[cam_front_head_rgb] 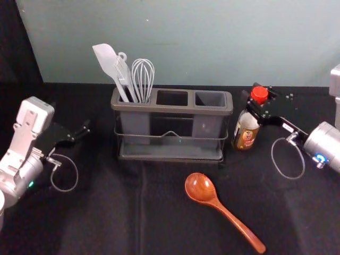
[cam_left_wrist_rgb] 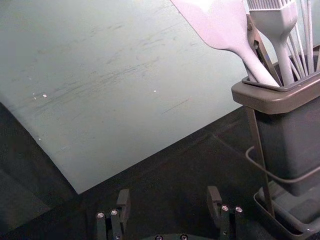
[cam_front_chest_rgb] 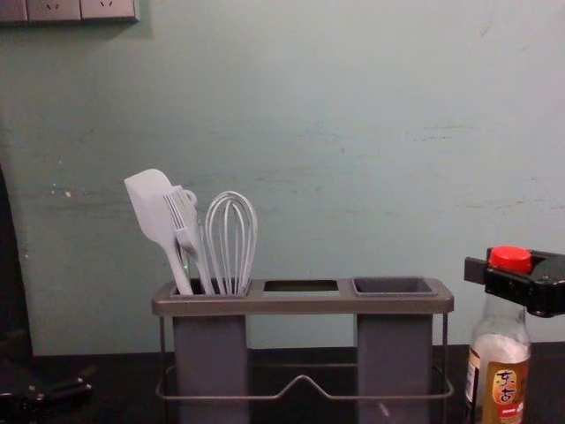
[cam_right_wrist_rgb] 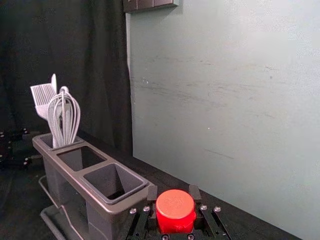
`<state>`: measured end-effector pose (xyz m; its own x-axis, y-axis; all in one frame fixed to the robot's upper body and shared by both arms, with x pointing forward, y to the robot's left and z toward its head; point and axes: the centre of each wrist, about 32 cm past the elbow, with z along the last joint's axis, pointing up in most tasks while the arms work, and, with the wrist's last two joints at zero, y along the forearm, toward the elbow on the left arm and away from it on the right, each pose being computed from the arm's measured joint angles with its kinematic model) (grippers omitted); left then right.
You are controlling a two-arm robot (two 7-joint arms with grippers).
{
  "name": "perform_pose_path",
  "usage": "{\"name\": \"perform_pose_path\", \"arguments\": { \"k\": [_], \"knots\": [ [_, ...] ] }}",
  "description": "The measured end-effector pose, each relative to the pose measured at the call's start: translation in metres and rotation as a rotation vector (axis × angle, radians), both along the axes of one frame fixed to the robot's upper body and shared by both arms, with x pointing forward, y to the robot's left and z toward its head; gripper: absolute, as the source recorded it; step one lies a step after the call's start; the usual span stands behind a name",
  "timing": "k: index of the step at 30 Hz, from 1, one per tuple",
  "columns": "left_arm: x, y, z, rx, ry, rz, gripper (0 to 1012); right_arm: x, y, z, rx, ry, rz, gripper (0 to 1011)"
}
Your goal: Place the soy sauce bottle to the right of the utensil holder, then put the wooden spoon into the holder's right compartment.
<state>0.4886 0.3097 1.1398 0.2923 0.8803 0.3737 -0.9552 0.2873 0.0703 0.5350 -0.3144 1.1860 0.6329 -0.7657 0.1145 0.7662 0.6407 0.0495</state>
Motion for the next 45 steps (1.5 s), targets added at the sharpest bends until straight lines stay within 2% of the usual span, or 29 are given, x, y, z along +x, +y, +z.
{"name": "perform_pose_path", "arguments": {
  "k": [15,37,40,41,42,44,45],
  "knots": [
    [0.0000,0.0000,0.0000,0.000,0.000,0.000,1005,0.005,0.001,-0.011,-0.013,-0.022,0.016,378],
    [0.0000,0.0000,0.0000,0.000,0.000,0.000,1005,0.005,0.002,-0.014,-0.011,-0.021,0.016,381],
    [0.0000,0.0000,0.0000,0.000,0.000,0.000,1005,0.005,0.002,-0.014,-0.011,-0.021,0.016,435],
    [0.0000,0.0000,0.0000,0.000,0.000,0.000,1005,0.005,0.002,-0.014,-0.011,-0.022,0.016,490],
    [0.0000,0.0000,0.0000,0.000,0.000,0.000,1005,0.005,0.002,-0.014,-0.011,-0.022,0.016,490],
    [0.0000,0.0000,0.0000,0.000,0.000,0.000,1005,0.005,0.002,-0.014,-0.011,-0.022,0.016,595],
    [0.0000,0.0000,0.0000,0.000,0.000,0.000,1005,0.005,0.002,-0.014,-0.011,-0.022,0.016,595]
  ]
}}
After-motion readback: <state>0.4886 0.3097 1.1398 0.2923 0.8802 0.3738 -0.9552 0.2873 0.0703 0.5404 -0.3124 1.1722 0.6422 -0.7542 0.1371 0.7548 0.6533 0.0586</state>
